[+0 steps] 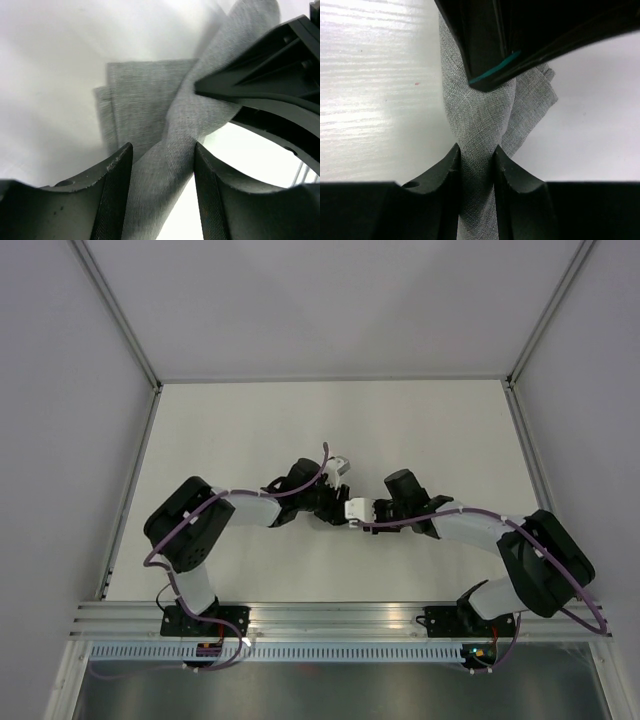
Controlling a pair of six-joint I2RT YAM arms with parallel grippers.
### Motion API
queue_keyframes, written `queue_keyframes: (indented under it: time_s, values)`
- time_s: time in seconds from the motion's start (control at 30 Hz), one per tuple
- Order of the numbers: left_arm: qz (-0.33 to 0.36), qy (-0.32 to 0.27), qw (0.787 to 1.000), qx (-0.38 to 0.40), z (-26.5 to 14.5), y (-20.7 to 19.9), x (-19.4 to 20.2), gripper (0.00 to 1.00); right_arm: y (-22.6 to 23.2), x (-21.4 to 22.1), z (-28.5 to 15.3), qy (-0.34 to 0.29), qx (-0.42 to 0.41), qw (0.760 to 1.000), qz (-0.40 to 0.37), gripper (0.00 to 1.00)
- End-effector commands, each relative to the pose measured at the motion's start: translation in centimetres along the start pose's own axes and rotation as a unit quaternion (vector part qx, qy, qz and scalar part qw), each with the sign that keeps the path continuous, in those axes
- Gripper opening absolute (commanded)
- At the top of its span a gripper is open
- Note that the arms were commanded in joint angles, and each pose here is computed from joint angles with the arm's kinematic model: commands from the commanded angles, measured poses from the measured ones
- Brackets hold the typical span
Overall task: Fold the napkin, place the utensils inside, and roll it up
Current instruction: Roll the napkin at the center of the board.
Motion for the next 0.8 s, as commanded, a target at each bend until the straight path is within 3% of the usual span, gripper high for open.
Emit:
queue_keyframes:
  time_s: [0.0, 0.2, 0.43, 0.67, 0.77]
  values:
    - [-0.031, -0.094, 0.985, -0.139, -2.9, 4.4, -3.7, 0.56, 2.8, 1.5, 0.0, 0.03, -0.077, 0.996, 0.035, 0.15]
    - [-0.026, -0.205, 0.956, -0.209, -7.4, 5.2, -7.6, 0.61, 2.7, 1.9, 0.1, 0.039, -0.124, 0.99, 0.061, 0.14]
    - [-0.015, -0.296, 0.919, -0.261, -12.1, 5.6, -8.8, 0.62, 2.4, 2.2, 0.2, 0.04, -0.211, 0.97, 0.116, 0.13]
    - [0.043, -0.315, 0.908, -0.272, -13.9, 4.3, -8.1, 0.62, 0.5, 3.6, 1.4, 0.041, -0.27, 0.946, 0.177, 0.12]
    - [0.107, -0.298, 0.91, -0.269, -12.9, 2.4, -7.7, 0.63, 0.2, 3.8, 1.7, 0.045, -0.288, 0.937, 0.193, 0.12]
Point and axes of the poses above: each gripper's point midway between its finger pads, its own z axis out along the fingers, its own y axis along the line the jaws close on, x = y × z, the point moved 1 cm from there along -z, back along the fingers, and after that the axes turned 1 degree about -z, right-handed, at the moved point
